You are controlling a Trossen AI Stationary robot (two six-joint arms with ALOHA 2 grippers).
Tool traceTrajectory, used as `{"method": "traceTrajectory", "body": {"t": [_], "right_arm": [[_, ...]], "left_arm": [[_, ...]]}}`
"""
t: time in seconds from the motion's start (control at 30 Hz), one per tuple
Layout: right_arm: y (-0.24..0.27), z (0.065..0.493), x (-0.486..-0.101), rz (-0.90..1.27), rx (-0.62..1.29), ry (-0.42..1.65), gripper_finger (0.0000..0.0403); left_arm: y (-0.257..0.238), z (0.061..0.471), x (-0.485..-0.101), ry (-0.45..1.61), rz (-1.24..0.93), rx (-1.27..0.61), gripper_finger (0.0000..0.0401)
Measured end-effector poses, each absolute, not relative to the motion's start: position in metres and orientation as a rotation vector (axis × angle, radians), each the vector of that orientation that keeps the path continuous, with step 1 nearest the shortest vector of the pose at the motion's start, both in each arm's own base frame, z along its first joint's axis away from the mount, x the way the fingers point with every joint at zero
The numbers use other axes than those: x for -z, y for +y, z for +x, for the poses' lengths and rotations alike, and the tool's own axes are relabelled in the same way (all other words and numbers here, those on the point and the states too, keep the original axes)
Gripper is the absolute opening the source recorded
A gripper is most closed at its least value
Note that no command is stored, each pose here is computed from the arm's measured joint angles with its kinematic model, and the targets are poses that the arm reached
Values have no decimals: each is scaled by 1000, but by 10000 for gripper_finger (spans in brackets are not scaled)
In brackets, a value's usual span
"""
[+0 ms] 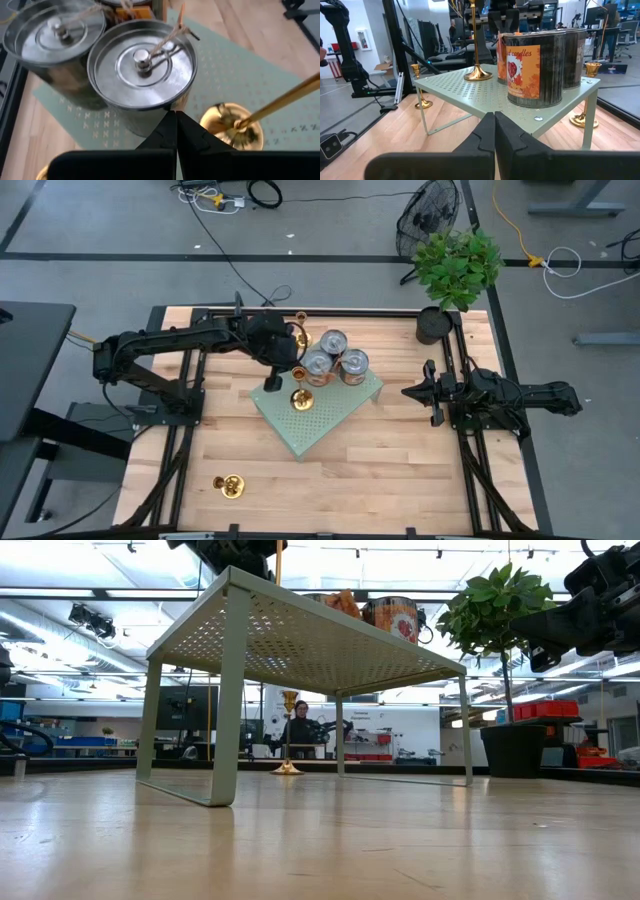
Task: Pick & Place candle stick holders
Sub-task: Adjust the silver candle can
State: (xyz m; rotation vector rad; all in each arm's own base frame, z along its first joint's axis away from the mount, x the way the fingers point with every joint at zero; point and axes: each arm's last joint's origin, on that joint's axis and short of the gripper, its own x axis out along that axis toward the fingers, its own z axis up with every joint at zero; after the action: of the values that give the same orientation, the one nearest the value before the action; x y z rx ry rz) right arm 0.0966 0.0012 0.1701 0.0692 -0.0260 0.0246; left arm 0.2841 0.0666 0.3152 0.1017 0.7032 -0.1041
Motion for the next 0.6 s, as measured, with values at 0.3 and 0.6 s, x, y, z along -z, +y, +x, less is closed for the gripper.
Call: {"method": "traceTrajectory", "body": {"t": [0.3,0.6], "right_arm": [[1,97,-170,70,-25,-26,3],[1,97,-170,69,-24,-26,3]], "left_arm": [[66,285,-317,667,83,163,0],[65,284,-316,675,71,184,0]]}}
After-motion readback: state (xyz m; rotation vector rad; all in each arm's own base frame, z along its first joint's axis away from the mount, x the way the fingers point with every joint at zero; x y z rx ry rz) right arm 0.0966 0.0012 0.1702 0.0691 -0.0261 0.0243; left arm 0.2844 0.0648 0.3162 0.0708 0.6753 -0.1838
